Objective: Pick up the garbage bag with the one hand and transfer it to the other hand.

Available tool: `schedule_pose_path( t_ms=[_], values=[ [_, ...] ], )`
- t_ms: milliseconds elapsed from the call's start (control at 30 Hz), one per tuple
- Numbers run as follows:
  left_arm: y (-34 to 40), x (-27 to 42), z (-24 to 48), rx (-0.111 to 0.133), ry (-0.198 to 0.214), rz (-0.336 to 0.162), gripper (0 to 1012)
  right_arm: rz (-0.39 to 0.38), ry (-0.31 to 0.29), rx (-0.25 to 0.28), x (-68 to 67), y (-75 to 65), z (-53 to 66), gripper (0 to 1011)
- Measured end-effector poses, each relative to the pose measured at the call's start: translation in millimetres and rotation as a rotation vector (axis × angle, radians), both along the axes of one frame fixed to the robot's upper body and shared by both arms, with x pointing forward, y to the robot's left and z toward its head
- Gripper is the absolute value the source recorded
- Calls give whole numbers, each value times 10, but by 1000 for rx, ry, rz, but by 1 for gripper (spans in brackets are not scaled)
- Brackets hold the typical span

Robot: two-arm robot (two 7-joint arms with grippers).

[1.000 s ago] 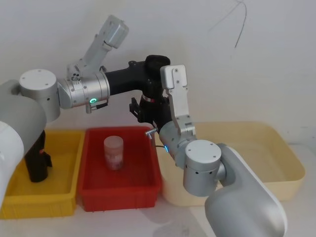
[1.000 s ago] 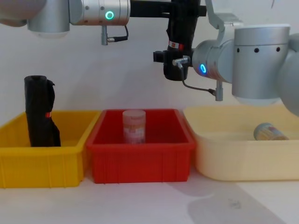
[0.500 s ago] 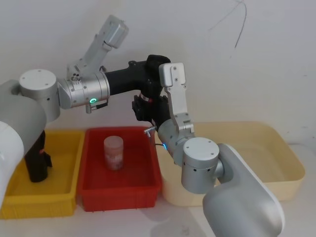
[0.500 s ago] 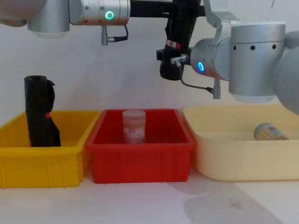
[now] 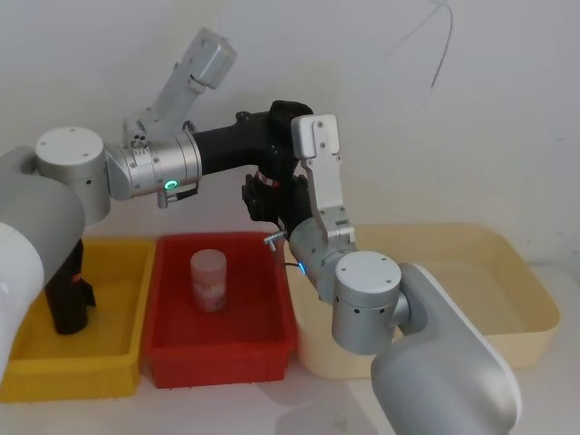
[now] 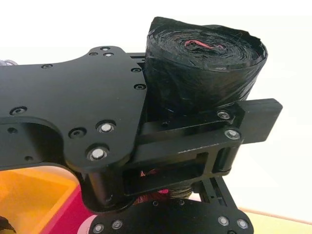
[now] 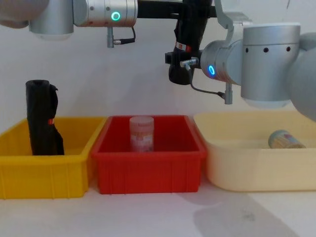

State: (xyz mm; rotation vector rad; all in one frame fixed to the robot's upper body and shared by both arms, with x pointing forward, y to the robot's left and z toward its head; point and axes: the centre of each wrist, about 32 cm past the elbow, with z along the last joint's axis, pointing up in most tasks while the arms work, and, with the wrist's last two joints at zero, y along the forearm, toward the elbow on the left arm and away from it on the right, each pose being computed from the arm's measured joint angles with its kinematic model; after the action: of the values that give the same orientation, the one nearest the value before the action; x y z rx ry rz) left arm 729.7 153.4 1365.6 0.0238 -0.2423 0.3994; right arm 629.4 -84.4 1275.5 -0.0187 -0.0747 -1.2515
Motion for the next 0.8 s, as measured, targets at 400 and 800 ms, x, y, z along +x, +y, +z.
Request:
schedule_pose_path(
  t_ms=[400, 800],
  values=[
    [0, 0, 0, 0, 0, 0, 679, 0, 1, 0, 1, 4, -1, 559],
    [0, 0, 1, 0, 0, 0, 994, -63, -7, -5, -13, -38, 5, 559]
  ],
)
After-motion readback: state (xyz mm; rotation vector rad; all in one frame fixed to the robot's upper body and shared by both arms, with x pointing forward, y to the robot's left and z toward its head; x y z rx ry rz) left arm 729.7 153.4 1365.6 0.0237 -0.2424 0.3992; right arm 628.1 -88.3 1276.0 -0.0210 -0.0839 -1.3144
